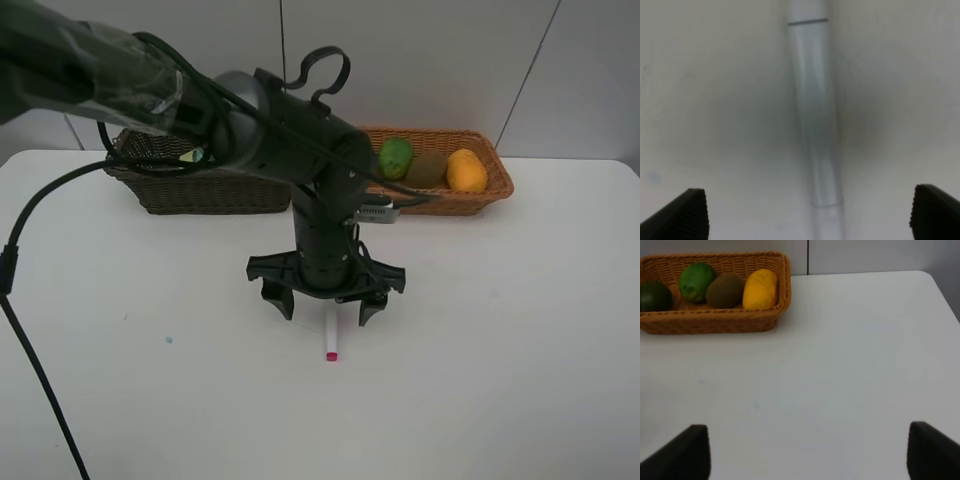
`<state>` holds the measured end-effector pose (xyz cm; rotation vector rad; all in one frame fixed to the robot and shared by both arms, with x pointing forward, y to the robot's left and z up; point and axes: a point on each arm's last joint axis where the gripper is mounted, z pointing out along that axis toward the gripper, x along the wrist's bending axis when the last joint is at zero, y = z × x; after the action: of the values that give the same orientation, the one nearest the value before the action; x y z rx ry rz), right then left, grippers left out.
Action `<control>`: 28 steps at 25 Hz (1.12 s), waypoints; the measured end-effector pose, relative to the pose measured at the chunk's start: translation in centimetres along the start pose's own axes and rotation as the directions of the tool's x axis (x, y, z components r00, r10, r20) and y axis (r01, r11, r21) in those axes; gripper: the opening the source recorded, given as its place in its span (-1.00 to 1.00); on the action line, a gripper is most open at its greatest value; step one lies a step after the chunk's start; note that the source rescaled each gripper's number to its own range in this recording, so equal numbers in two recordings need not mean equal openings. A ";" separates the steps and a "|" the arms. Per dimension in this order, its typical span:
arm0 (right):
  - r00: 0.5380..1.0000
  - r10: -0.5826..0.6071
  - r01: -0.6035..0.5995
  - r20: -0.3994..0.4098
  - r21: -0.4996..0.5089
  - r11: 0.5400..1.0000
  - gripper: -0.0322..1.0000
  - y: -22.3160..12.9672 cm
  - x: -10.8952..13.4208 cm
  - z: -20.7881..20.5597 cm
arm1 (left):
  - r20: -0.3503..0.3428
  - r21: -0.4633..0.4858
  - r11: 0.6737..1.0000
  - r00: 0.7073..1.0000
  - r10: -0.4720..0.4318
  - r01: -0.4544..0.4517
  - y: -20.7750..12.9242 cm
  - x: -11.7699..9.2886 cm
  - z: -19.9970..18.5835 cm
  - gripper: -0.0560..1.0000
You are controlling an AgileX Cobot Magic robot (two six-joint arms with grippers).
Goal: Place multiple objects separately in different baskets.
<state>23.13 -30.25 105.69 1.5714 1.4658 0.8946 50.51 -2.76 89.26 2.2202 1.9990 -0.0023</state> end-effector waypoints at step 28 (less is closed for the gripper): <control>1.000 0.000 0.000 0.000 0.000 1.000 0.96 0.0 0.0 0.0 | 0.012 -0.003 1.000 1.000 -0.028 0.028 1.0 0.9 1.6 1.00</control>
<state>23.13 -30.25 105.69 1.5714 1.4658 0.8946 51.80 -2.18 87.68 2.1854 2.0223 -0.0161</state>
